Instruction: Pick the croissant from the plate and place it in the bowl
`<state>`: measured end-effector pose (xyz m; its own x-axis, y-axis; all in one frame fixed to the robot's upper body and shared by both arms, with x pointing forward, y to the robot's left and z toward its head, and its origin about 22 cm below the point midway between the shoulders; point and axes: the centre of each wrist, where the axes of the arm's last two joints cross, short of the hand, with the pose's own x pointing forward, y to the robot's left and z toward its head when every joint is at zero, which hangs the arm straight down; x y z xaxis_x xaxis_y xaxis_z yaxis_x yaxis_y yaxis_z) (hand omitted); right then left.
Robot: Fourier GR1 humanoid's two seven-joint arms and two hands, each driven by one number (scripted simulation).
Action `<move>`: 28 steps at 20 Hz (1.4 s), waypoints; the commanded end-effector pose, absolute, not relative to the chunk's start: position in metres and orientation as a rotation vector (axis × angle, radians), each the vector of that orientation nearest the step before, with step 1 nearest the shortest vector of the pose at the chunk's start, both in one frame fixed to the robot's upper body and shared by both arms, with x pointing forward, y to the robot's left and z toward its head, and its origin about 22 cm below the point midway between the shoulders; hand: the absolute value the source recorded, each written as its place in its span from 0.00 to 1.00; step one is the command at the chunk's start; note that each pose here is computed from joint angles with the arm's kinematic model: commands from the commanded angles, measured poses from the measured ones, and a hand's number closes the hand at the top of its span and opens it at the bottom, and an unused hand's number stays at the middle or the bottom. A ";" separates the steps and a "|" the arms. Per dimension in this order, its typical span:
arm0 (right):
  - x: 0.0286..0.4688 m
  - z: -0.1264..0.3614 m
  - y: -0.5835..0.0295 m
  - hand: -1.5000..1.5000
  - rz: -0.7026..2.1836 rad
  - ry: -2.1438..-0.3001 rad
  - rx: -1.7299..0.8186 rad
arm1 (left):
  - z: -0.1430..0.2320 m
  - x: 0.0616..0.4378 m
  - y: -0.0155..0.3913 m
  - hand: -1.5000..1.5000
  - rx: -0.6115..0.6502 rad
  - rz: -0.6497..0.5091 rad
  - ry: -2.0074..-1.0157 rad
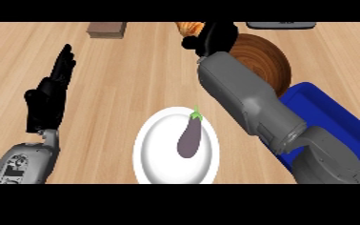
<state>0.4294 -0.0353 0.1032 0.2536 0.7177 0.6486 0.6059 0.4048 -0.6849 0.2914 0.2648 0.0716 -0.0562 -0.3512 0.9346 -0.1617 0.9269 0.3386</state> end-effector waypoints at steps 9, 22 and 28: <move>0.436 0.037 -0.172 1.00 0.088 -1.174 -1.595 | 0.078 0.284 0.263 0.50 0.389 -0.170 -1.644; 0.419 0.032 -0.222 0.00 -0.105 -1.211 -1.319 | 0.077 0.292 0.252 0.50 0.360 -0.185 -1.666; 0.410 0.030 -0.231 0.00 -0.206 -1.375 -1.276 | 0.090 0.297 0.242 0.50 0.367 -0.181 -1.672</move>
